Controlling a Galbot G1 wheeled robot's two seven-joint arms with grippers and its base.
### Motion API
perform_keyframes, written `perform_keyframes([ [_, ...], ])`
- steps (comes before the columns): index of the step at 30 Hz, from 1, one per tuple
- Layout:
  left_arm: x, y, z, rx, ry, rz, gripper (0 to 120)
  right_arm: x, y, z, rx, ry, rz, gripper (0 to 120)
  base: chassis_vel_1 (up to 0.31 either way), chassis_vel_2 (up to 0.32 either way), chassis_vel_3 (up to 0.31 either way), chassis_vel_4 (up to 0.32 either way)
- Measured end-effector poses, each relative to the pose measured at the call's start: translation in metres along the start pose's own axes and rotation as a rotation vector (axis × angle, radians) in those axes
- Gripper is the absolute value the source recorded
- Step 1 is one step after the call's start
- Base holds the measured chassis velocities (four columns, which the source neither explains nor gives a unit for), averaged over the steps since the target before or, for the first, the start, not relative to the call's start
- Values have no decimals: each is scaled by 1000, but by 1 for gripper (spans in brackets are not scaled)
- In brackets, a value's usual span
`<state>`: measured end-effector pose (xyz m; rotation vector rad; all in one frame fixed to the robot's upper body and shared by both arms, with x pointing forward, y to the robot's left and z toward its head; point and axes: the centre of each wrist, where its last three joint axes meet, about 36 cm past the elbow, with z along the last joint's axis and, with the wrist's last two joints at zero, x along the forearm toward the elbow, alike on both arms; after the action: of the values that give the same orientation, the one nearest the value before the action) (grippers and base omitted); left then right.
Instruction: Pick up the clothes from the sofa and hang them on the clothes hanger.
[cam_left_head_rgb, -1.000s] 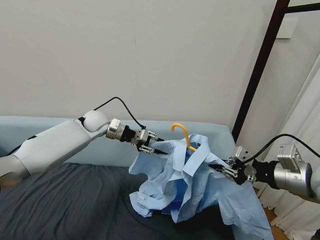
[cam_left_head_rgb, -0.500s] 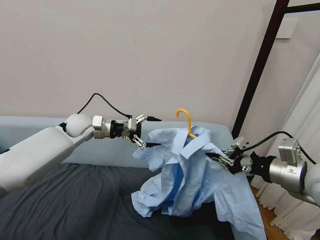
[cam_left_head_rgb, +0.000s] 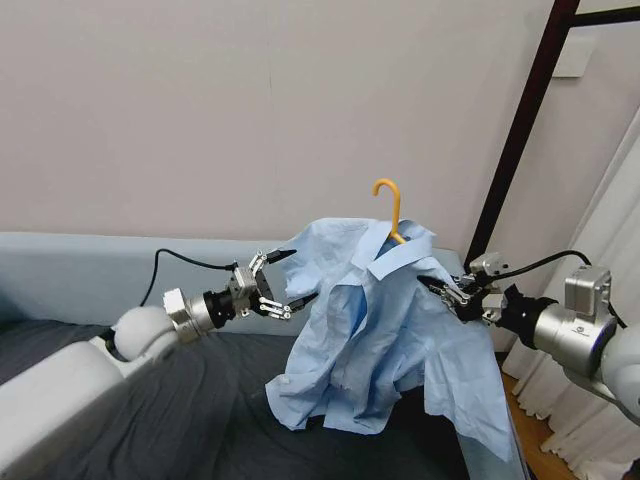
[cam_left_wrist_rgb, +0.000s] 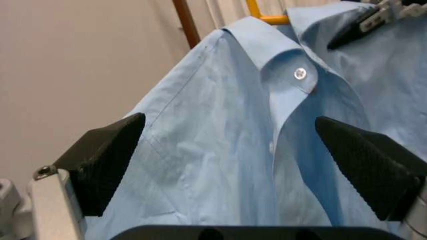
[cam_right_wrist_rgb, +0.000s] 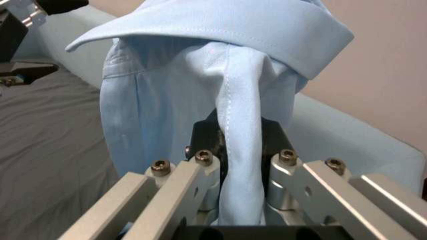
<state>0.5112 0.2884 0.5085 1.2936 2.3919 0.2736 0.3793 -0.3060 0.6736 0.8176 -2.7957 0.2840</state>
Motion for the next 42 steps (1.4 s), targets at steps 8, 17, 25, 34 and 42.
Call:
perform_keyframes([
  [8, -16, -45, 27, 81, -42, -112, 100, 3, 4, -4, 1, 2, -4, 7, 0, 0, 0, 0],
  [17, -57, -77, 41, 142, -56, -95, 100, 5, 8, -7, -1, 1, -11, 7, 0, 0, 0, 0],
  [25, -87, -83, 49, 155, -68, -135, 85, 7, 4, -12, -13, 0, 17, 7, 0, 0, 0, 0],
  [34, -112, -75, 42, 153, -105, -164, 50, 13, -17, -31, -19, 3, 79, 7, 0, 0, 0, 0],
  [42, -137, -63, 19, 135, -148, -164, 21, 28, -33, -66, 7, -17, 159, 7, 0, 0, 0, 0],
])
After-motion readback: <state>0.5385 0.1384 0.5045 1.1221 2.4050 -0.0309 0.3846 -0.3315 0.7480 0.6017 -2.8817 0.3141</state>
